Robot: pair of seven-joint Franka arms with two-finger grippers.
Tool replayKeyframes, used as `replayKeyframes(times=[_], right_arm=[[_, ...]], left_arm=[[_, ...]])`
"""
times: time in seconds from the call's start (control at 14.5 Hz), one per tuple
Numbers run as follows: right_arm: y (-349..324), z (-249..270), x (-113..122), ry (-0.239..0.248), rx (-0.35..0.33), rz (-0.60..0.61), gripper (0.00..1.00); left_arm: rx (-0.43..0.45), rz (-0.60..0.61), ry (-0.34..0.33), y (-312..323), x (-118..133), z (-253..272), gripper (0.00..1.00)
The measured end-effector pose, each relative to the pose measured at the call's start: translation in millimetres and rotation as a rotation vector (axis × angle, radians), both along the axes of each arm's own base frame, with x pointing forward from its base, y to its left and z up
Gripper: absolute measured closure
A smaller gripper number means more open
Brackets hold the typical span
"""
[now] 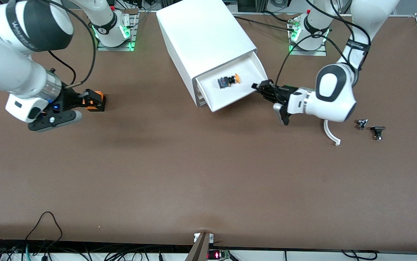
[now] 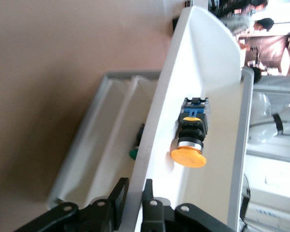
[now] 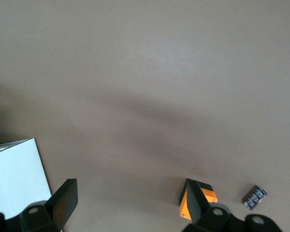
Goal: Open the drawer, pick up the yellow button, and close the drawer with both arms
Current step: 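Pull the drawer open with the left gripper while the right gripper approaches, then withdraw the left gripper while the right gripper reaches into the drawer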
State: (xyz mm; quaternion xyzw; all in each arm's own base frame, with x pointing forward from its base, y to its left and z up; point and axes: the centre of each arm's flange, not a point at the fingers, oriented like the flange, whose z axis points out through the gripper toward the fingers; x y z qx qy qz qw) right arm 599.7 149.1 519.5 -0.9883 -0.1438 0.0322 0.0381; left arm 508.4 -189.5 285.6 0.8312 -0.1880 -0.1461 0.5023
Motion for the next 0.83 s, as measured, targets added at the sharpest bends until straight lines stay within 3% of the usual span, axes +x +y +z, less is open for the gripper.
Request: replayKeyframes(times=[0.21, 0.28, 0.62, 0.83], right_arm=[[33.5, -6.0, 0.2, -0.012, 0.051, 0.065, 0.0], [47.3, -6.5, -2.5, -0.012, 0.079, 0.11, 0.0], [148.6, -3.3, -25.0, -0.071, 0.141, 0.391, 0.0], [226.2, -9.6, -31.8, -0.131, 0.163, 0.634, 0.0]], left_arm=[[0.007, 0.035, -0.035, 13.1, 16.5, 6.5, 0.85], [0.019, 0.049, -0.047, 14.5, 19.3, 4.6, 0.78], [0.073, 0.104, -0.104, 34.2, 34.2, 0.5, 0.29], [0.208, 0.084, -0.291, 59.8, 55.8, 41.9, 0.0]])
